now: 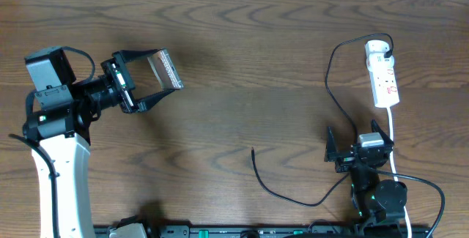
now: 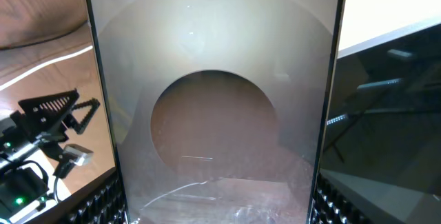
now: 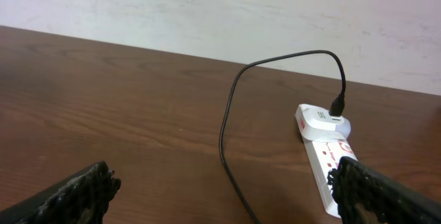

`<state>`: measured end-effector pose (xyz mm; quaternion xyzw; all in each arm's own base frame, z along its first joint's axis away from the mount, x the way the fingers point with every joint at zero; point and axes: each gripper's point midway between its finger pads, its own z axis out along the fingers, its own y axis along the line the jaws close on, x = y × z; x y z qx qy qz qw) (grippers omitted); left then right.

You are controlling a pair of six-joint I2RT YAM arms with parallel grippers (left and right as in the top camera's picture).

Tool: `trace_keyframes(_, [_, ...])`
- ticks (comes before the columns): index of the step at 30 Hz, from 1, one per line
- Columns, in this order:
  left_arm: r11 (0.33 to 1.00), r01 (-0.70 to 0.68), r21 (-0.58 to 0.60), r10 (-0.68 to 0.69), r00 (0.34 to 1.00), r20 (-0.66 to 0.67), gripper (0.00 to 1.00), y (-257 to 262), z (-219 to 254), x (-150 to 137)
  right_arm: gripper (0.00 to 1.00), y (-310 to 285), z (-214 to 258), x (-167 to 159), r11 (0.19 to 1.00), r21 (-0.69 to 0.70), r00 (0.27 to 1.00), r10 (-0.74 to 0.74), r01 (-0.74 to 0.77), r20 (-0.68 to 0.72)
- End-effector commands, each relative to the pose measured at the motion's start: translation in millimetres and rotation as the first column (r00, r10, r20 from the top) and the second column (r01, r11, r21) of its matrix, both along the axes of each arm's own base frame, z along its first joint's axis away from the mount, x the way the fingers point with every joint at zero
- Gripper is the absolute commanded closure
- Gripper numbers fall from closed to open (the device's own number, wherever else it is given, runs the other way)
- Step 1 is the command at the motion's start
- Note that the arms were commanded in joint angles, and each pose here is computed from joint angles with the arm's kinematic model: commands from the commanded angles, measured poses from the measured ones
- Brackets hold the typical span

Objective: Plug charger to phone and switch on socket
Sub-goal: 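Lift the phone with the left gripper and raise it upright, then move the right gripper toward the phone held by the left gripper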

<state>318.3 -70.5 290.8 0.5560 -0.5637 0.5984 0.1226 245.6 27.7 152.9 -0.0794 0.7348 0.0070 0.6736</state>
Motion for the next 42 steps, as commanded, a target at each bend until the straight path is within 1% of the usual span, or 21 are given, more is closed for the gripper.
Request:
trace_keyframes(1, [0.996,-0.014,0.091,0.004,0.994,0.107,0.93,5.7,6.6,5.4,0.01,1.1,-0.9,-0.3,1.000,-0.011,1.000,0.005,-0.005,-0.001])
trace_keyframes(4, [0.962,-0.072,0.262,0.018,0.979,0.203,0.93,18.7,-6.9,15.5,0.01,1.1,-0.9,-0.3,1.000,-0.011,1.000,0.005,-0.005,-0.001])
trace_keyframes(6, [0.925,-0.106,0.365,0.026,0.976,0.217,0.93,28.9,-20.1,18.4,0.01,1.1,-0.9,-0.3,1.000,-0.011,1.000,0.005,-0.005,-0.001])
trace_keyframes(8, [0.882,-0.130,0.452,0.064,0.985,0.158,0.92,40.9,-40.4,15.4,0.01,1.1,-0.9,-0.3,1.000,-0.011,1.000,0.005,-0.005,-0.001])
trace_keyframes(12, [0.758,-0.132,0.639,0.135,0.990,0.044,0.92,70.2,-78.9,2.0,0.01,1.1,-0.9,-0.3,1.000,-0.011,1.000,0.005,-0.005,-0.001])
trace_keyframes(17, [0.661,-0.074,0.747,0.193,0.978,-0.074,0.93,88.0,-105.2,-19.2,0.01,1.1,-0.9,-0.3,1.000,-0.011,1.000,0.005,-0.005,-0.001])
trace_keyframes(20, [0.634,-0.057,0.771,0.190,0.978,-0.084,0.93,86.8,-108.7,-20.8,0.01,1.1,-0.9,-0.3,1.000,-0.011,1.000,0.005,-0.005,-0.001])
trace_keyframes(24, [0.632,-0.029,0.774,0.148,0.985,-0.084,0.93,73.8,-108.9,-20.3,0.01,1.1,-0.9,-0.3,1.000,-0.011,1.000,0.005,-0.005,-0.001])
trace_keyframes(28, [0.614,-0.014,0.789,0.134,0.987,-0.087,0.93,69.0,-110.4,-20.6,0.01,1.1,-0.9,-0.3,1.000,-0.011,1.000,0.005,-0.005,-0.001])
trace_keyframes(36, [0.619,0.001,0.786,0.124,0.987,-0.099,0.93,65.5,-111.5,-23.0,0.01,1.3,-0.8,-0.3,1.000,-0.010,1.000,0.006,-0.006,-0.001])
trace_keyframes(40, [0.621,0.001,0.784,0.122,0.988,-0.098,0.93,64.9,-111.3,-22.9,0.01,7.3,0.0,-1.1,0.997,0.068,0.999,0.034,-0.034,-0.007])
trace_keyframes(42, [0.621,0.002,0.784,0.122,0.988,-0.099,0.93,64.9,-111.3,-23.0,0.01,15.6,4.7,-2.3,0.991,0.106,0.997,0.081,-0.081,0.007])
